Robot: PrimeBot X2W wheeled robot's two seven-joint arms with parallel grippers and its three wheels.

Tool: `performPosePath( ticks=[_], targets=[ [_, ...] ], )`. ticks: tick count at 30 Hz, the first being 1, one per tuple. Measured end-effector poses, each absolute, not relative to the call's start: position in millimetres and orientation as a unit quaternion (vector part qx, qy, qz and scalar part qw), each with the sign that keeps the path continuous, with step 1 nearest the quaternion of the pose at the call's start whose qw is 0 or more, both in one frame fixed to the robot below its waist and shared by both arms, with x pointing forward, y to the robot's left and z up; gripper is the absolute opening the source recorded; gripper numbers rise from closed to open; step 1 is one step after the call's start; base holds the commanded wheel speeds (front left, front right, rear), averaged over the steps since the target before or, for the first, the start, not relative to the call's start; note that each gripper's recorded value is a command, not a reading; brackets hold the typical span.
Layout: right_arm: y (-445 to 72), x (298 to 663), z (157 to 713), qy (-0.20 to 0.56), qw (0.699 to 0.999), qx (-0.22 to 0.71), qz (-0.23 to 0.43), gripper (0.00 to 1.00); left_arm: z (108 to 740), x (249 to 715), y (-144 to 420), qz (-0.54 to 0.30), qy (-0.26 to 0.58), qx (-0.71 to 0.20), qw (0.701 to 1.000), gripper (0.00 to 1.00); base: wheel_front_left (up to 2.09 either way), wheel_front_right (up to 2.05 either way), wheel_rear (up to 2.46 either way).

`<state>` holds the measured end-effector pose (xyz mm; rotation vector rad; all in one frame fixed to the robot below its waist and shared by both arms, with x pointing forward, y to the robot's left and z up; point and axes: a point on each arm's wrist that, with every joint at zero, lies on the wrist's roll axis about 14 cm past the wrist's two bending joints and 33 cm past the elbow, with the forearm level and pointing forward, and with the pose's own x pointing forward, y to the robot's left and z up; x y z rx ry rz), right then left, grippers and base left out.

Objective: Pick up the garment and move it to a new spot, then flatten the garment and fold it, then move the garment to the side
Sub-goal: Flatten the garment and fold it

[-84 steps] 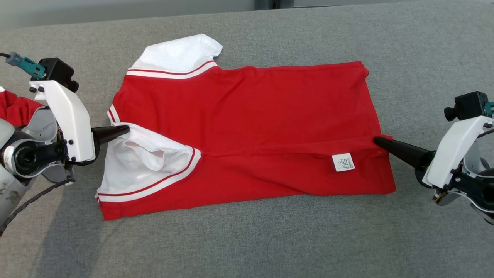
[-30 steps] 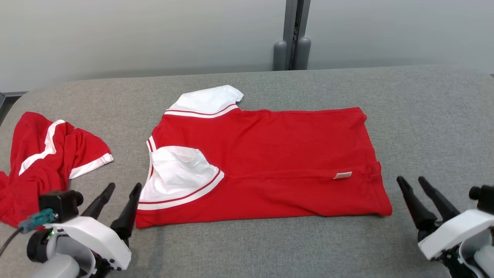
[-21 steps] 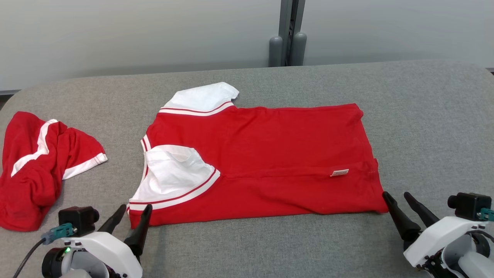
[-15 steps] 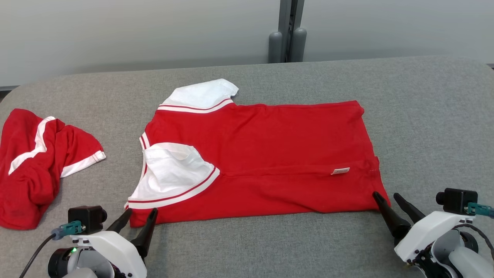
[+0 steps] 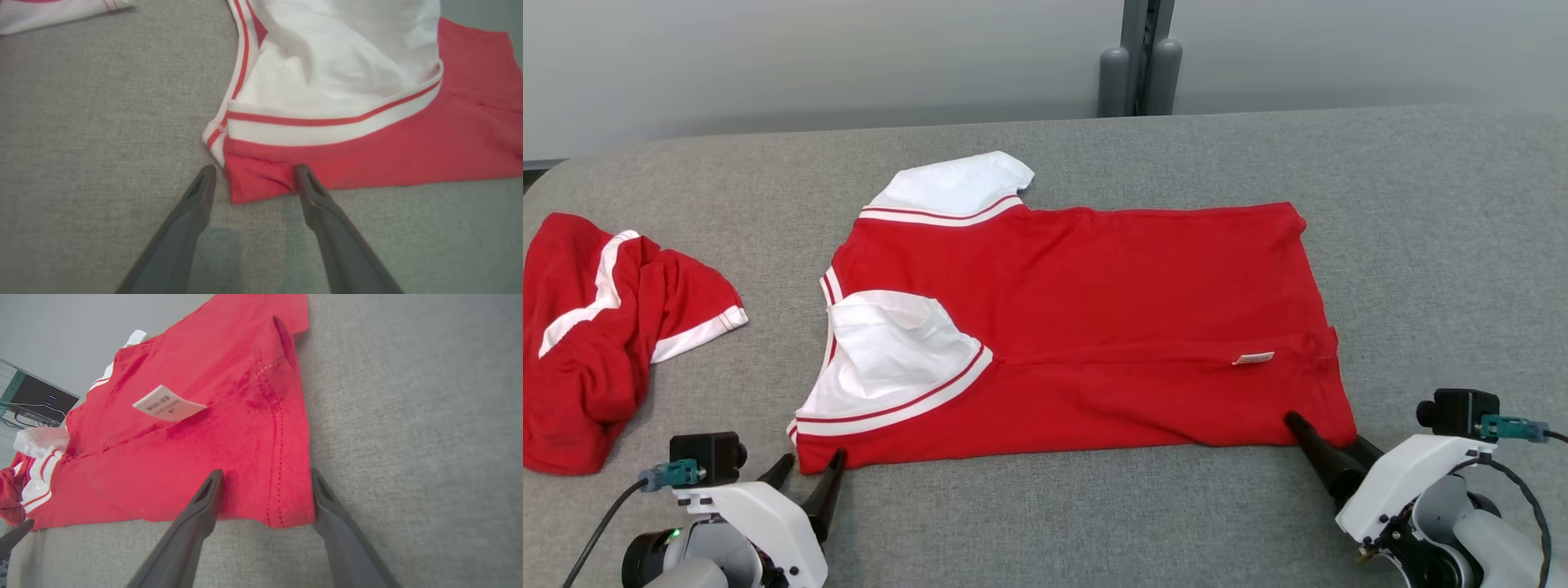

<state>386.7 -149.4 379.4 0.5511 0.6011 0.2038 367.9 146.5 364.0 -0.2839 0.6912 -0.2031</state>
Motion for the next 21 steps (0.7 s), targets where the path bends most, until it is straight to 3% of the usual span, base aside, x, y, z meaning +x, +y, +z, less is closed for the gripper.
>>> performPosePath(
  ticks=[7, 8, 9, 11, 12, 21],
  targets=[
    [-139.8, 386.0, 378.7, 0.301, 0.907, 0.271, 0.113, 1.00, 356.5, 367.3, 143.3, -0.102, 0.355, -0.146, 0.918, 1.00, 0.00, 0.00, 0.00],
    [-137.9, 385.7, 378.8, 0.303, 0.906, 0.273, 0.116, 0.88, 356.5, 367.5, 142.4, -0.104, 0.355, -0.147, 0.917, 0.88, 0.00, 0.00, 0.00],
    [-136.1, 385.3, 379.2, 0.304, 0.905, 0.272, 0.119, 0.49, 356.3, 367.5, 142.1, -0.105, 0.355, -0.148, 0.917, 0.69, 0.00, 0.00, 0.00],
    [-132.8, 384.3, 379.5, 0.306, 0.904, 0.272, 0.125, 0.09, 356.3, 367.5, 142.1, -0.105, 0.353, -0.149, 0.918, 0.07, 0.00, 0.00, 0.00],
    [-130.0, 383.1, 379.6, 0.308, 0.903, 0.271, 0.130, 0.00, 357.0, 367.4, 141.2, -0.108, 0.351, -0.151, 0.918, 0.00, 0.00, 0.00, 0.00],
    [-128.2, 387.4, 395.9, 0.278, 0.911, 0.269, 0.144, 0.00, 365.6, 365.9, 138.0, -0.118, 0.336, -0.156, 0.921, 0.00, 0.00, 0.00, 0.00]
  ],
)
